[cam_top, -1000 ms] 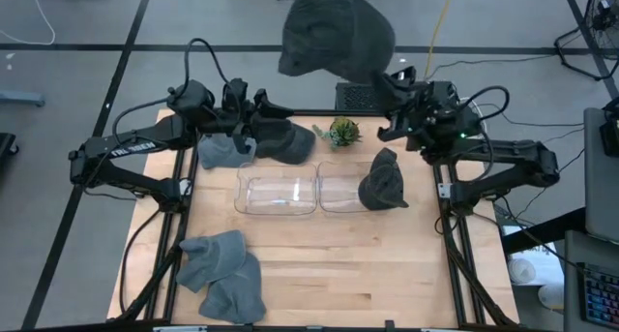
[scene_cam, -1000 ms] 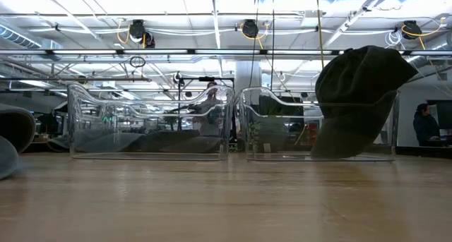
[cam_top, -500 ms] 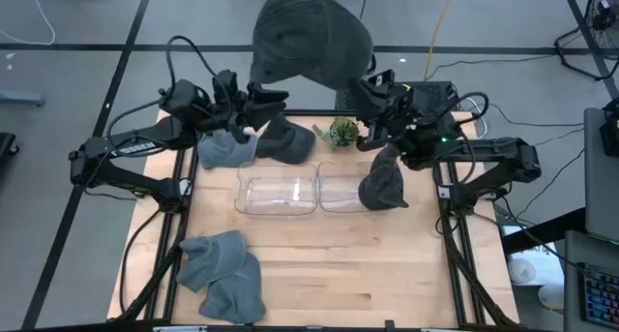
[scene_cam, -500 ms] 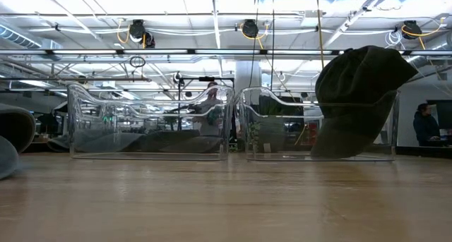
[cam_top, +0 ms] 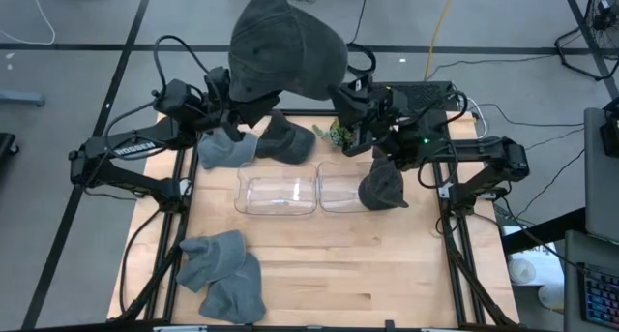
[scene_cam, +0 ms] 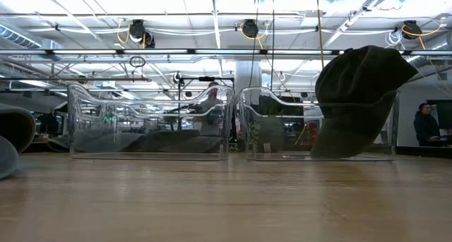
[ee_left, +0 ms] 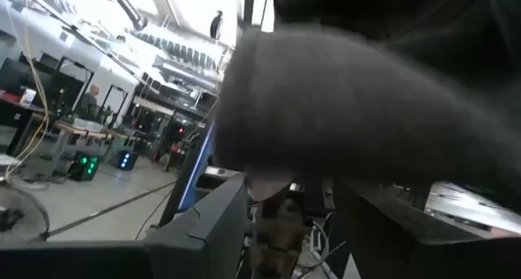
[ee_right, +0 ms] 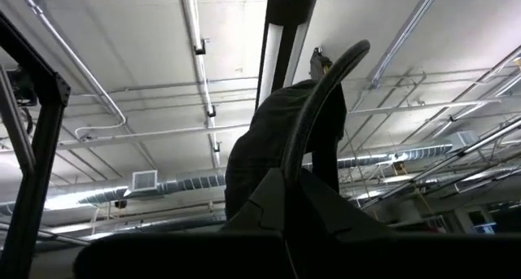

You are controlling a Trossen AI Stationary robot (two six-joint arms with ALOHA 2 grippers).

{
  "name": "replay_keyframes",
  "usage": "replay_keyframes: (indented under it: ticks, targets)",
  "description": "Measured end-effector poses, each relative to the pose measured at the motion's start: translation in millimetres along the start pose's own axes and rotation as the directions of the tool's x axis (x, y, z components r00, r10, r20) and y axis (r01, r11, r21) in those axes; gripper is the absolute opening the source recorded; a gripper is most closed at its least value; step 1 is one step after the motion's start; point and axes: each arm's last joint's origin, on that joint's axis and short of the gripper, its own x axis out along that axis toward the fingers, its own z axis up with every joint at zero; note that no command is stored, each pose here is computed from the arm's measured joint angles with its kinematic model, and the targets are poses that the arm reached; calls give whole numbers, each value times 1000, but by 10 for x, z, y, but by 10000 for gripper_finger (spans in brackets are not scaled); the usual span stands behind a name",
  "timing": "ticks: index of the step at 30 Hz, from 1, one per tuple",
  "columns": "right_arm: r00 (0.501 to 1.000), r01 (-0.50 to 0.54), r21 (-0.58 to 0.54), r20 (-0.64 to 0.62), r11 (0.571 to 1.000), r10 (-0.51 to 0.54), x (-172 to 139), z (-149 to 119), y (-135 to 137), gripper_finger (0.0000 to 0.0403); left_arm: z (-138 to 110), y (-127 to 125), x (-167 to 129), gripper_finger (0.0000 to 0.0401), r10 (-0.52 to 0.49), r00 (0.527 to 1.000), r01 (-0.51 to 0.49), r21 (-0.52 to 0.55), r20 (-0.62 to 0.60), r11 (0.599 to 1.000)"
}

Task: Pick & Place hat
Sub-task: Put the right black cap into the right transparent bin

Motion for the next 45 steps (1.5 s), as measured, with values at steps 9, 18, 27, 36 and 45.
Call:
replay_keyframes:
  ticks: [9, 18, 27, 36, 45]
  targets:
    - [1000, -7, 36, 24, 999, 7, -8, 27, 59, 0, 0, 1, 1, 191, 23, 1000, -24, 49, 12, 998]
    - [1000, 14, 71, 5, 997, -14, -17, -131, 65, 0, 10, -78, 13, 191, -30, 999, 27, 81, 39, 996]
    - [1000, 11, 80, 6, 997, -12, -23, -181, 81, 0, -80, -98, 74, 191, -51, 998, 49, 88, 23, 995]
    - [1000, 12, 101, -10, 995, -11, -23, -195, 81, 0, -105, -112, 84, 107, -50, 999, 48, 93, 17, 994]
    - [999, 27, 153, -39, 988, -21, -22, -214, 75, 6, -94, -131, 80, 15, -114, 993, 112, 159, 5, 981]
